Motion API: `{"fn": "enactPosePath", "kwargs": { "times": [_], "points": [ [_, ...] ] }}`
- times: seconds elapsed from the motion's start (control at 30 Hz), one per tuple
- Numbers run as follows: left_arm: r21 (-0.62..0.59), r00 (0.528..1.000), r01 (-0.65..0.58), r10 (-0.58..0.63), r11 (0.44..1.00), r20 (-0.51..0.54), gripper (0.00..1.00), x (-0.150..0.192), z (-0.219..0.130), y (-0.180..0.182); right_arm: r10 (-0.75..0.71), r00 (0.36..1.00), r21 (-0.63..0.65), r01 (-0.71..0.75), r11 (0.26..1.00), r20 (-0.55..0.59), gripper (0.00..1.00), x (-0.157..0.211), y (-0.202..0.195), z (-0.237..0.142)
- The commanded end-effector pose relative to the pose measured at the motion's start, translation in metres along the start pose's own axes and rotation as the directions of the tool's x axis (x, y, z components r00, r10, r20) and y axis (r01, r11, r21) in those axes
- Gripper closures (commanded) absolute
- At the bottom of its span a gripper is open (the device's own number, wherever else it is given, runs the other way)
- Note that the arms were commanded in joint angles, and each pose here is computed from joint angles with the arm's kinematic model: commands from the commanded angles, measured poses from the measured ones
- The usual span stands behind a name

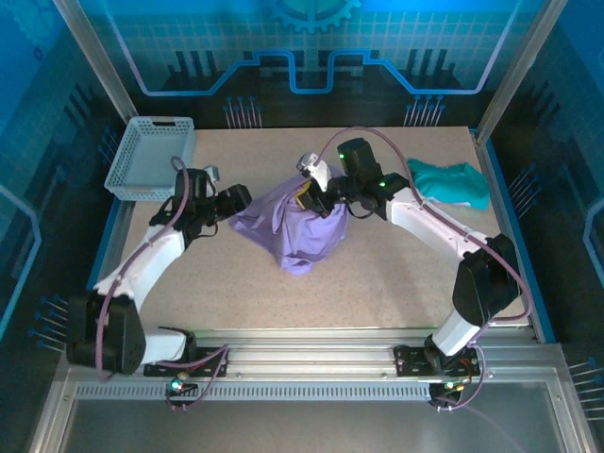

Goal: Fold the inside-out t-shirt

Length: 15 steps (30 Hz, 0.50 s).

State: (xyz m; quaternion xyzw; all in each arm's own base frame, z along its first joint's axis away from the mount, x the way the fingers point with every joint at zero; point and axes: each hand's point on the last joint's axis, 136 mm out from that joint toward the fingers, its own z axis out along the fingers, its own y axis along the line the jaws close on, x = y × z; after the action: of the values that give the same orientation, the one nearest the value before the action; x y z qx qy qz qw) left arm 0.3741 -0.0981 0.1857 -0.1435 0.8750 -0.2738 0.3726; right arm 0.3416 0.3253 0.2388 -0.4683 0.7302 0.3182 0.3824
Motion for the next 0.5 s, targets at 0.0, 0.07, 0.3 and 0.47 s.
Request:
{"fn": "enactPosePath", "kwargs": {
  "times": [0.0, 0.07, 0.3, 0.47],
  "points": [
    [0.3, 0.978, -0.206, 0.19, 0.931, 0.083, 0.2, -0.001, -0.023, -0.07, -0.073, 0.997, -0.067, 0.072, 0.995, -0.003, 1.0, 0.0, 0.013, -0.005],
    [0.384, 0.965, -0.262, 0.241, 0.886, 0.103, 0.18, 0.005, -0.027, -0.088, -0.085, 0.996, -0.078, 0.084, 0.993, -0.004, 1.0, 0.002, 0.014, -0.008],
    [0.492, 0.926, -0.34, 0.377, 0.801, 0.027, 0.15, 0.031, -0.014, -0.119, -0.106, 0.994, -0.064, 0.105, 0.992, -0.013, 1.0, 0.006, 0.014, -0.017],
    [0.541, 0.924, -0.313, 0.382, 0.781, -0.016, 0.14, 0.029, -0.001, -0.13, -0.115, 0.993, -0.06, 0.114, 0.992, -0.009, 1.0, 0.008, 0.016, -0.02]
  ]
}}
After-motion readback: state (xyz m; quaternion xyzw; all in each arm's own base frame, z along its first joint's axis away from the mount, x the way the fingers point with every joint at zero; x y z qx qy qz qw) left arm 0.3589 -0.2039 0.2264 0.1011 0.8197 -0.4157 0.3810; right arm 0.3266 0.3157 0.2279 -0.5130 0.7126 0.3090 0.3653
